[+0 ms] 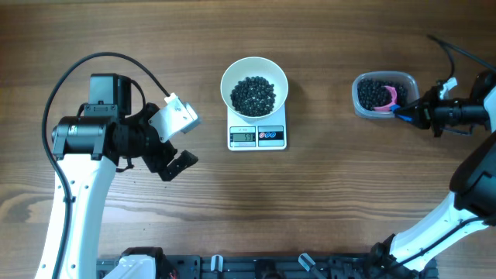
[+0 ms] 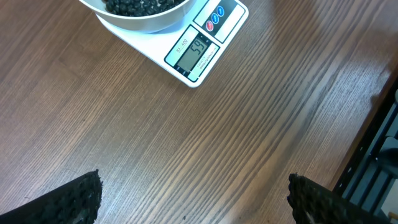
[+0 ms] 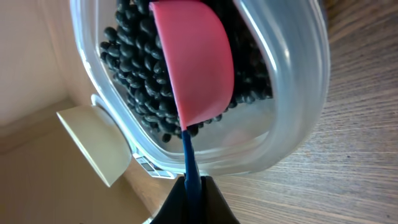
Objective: Scoop item into bowl and weigh 150g on scale
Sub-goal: 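Scoop more black beans with the pink scoop and lift it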
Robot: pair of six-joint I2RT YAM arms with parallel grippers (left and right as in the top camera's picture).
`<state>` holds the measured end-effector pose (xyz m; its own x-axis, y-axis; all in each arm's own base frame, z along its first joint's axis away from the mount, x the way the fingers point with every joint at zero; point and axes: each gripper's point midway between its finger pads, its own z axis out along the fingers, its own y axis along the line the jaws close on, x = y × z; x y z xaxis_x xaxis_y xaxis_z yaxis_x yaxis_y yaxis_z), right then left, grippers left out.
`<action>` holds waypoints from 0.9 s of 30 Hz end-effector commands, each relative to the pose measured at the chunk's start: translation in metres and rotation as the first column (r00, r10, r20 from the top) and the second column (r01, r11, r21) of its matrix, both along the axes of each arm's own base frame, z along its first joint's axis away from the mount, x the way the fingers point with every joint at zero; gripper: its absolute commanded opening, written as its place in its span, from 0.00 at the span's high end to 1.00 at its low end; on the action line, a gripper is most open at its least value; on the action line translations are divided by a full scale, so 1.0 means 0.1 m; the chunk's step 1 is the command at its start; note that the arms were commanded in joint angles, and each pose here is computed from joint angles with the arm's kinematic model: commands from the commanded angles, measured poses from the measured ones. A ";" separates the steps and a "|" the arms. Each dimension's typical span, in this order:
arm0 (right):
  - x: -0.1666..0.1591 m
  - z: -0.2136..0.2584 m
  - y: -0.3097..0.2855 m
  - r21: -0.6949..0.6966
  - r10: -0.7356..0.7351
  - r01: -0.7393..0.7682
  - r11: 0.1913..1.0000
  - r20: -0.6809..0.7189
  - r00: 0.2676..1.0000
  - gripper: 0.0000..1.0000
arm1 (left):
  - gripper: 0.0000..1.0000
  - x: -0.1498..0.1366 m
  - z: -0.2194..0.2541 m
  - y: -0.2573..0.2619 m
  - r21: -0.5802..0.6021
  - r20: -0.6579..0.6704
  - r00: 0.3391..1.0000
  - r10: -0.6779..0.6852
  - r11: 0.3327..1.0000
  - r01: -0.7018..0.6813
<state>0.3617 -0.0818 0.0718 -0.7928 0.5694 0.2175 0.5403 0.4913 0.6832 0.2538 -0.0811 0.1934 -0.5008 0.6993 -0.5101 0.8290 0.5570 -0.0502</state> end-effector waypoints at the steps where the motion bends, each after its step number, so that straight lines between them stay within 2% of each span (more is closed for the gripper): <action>1: 0.00 -0.18 -0.01 0.037 0.007 -0.007 0.999 0.003 1.000 0.96 | 0.00 -0.01 0.00 -0.01 -0.013 0.005 1.000 -0.016 1.000 0.016; 12: -0.17 0.13 -0.20 0.167 -0.013 -0.020 0.986 0.195 0.981 0.96 | 0.00 -0.01 0.00 -0.01 -0.013 0.005 1.000 -0.016 1.000 0.016; 27: -0.23 0.42 -0.07 0.259 -0.009 -0.076 0.963 0.313 0.950 0.96 | 0.00 -0.01 0.00 -0.01 -0.013 0.005 1.000 -0.016 1.000 0.016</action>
